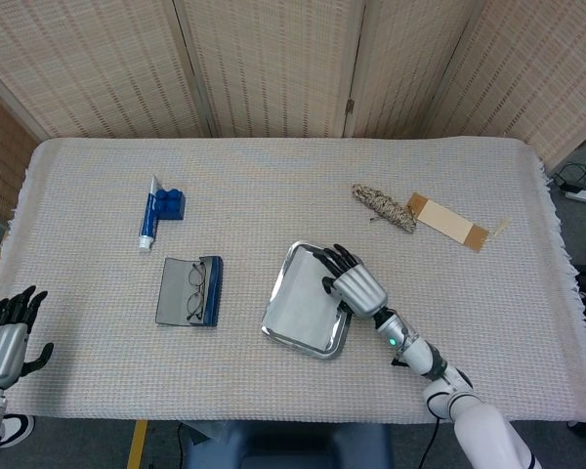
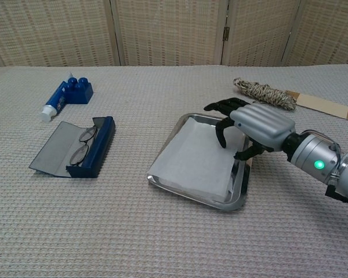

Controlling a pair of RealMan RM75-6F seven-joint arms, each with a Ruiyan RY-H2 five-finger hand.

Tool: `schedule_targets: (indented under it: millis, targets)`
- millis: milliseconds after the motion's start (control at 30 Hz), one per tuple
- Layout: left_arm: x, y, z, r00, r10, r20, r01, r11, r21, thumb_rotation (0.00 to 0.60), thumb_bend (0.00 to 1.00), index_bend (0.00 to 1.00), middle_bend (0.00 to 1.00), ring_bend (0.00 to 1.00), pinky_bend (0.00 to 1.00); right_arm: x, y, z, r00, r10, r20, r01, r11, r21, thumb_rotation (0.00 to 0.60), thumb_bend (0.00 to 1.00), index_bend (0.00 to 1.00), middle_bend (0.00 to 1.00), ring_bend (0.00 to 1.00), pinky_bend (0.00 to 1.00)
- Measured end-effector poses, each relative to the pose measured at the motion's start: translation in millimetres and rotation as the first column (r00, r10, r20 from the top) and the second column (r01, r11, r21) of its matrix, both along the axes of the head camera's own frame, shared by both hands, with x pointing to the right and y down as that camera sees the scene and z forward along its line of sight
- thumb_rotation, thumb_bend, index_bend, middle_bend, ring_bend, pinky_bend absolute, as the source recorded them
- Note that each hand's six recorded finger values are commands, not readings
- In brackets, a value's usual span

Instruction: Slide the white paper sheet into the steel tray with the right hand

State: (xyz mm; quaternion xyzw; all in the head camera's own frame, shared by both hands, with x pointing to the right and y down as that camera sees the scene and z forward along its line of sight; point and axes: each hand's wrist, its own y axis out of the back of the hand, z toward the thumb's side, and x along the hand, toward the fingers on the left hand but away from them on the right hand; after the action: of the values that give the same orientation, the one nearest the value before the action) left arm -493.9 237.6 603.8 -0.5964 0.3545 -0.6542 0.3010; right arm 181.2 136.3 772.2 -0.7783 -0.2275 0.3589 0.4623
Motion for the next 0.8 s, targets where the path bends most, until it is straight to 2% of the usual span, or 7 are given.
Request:
schedule_targets:
  millis: [33, 100, 467, 633, 800]
  targets:
    - [0, 0, 0, 1.000, 0.000, -0.001, 0.000, 1.000, 0.001, 0.600, 0.44, 0.00, 0.00, 0.00, 0.00, 0, 0, 0, 1.000, -0.003, -0.003, 0.003, 1.000, -0.001, 0.600, 0.46, 0.06, 0.00, 0.00, 0.00]
    - [0, 0, -1, 1.000, 0.000, -0.004, 0.000, 1.000, 0.001, 0.600, 0.44, 0.00, 0.00, 0.00, 0.00, 0, -2, -1, 1.000, -0.010, -0.007, 0.010, 1.000, 0.004, 0.600, 0.46, 0.00, 0.00, 0.00, 0.00]
    - [2, 1, 0, 1.000, 0.005, -0.013, -0.005, 1.000, -0.003, 0.600, 0.44, 0.00, 0.00, 0.00, 0.00, -2, -15, -10, 0.998, -0.050, -0.037, 0.051, 0.998, 0.041, 0.600, 0.46, 0.00, 0.00, 0.00, 0.00]
    - [3, 2, 4, 1.000, 0.007, -0.005, -0.007, 1.000, -0.016, 0.600, 0.44, 0.00, 0.00, 0.00, 0.00, -7, -21, -4, 0.989, -0.095, -0.116, 0.097, 0.995, 0.011, 0.600, 0.46, 0.00, 0.00, 0.00, 0.00]
    - [3, -1, 0, 1.000, 0.002, -0.001, -0.002, 1.000, 0.020, 0.600, 0.44, 0.00, 0.00, 0.00, 0.00, -18, -22, -5, 0.969, -0.147, -0.200, 0.140, 0.989, -0.049, 0.600, 0.45, 0.00, 0.00, 0.00, 0.00]
